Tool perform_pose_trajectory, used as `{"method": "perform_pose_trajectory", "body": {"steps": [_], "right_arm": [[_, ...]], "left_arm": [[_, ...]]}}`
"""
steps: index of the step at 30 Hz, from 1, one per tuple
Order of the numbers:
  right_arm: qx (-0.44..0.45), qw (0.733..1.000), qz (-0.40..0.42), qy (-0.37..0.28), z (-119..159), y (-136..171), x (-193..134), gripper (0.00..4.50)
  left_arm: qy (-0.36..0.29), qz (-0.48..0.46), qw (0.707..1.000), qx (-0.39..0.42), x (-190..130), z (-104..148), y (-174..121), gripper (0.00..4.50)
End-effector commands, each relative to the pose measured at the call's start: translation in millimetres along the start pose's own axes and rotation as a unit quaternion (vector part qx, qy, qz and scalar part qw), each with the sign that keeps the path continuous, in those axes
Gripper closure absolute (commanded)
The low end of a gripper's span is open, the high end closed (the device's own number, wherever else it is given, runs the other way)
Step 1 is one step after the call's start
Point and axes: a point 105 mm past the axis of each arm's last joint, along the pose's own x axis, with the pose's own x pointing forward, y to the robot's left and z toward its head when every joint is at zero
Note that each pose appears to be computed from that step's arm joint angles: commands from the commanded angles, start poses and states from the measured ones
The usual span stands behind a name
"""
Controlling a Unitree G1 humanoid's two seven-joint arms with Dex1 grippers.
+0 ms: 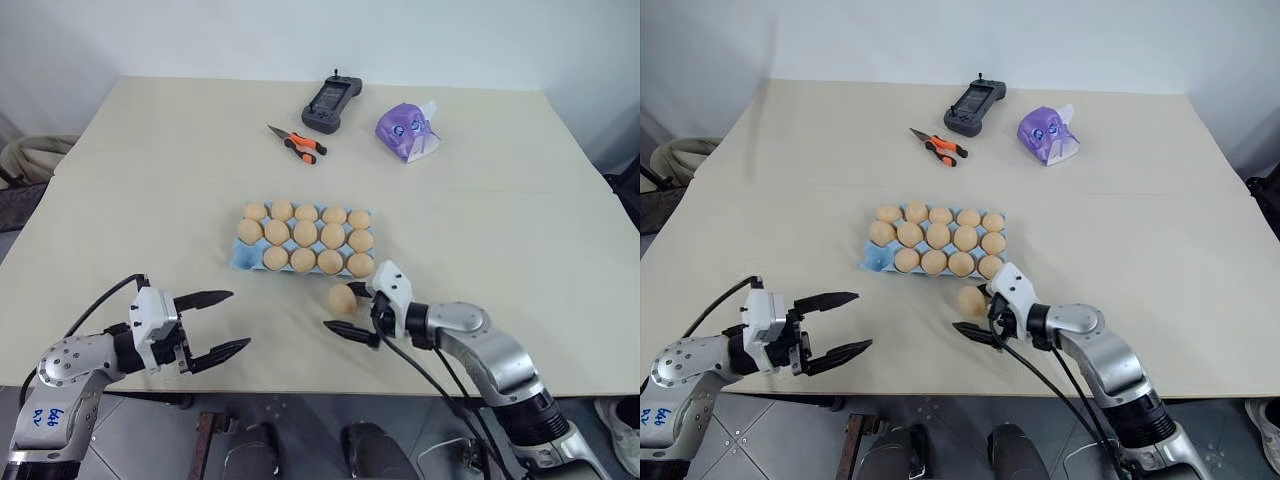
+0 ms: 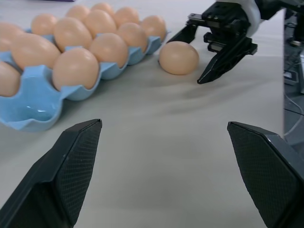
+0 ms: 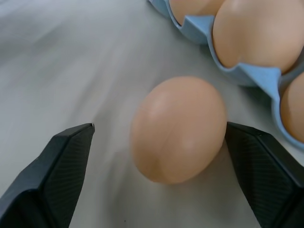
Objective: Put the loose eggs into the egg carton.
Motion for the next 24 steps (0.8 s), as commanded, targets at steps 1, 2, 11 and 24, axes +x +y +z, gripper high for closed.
{"method": "perform_pose_trajectory", "body": {"steps": [1,2,11,24], "right_arm": [[-0.018,0.999,0.01,-0.035,16,3,3,1.38],[-0.022,0.999,0.013,-0.038,17,4,4,1.75],[-0.052,0.991,0.077,-0.093,58,17,19,2.96],[-0.13,0.986,0.044,-0.092,120,2,125,2.96]], "left_arm": [[-0.022,0.038,0.999,0.009,-4,12,6,0.0],[-0.023,0.048,0.999,0.006,-6,11,6,0.0],[-0.048,0.216,0.975,-0.03,-38,2,28,0.0],[-0.06,0.313,0.947,-0.047,-53,-6,35,0.0]]}}
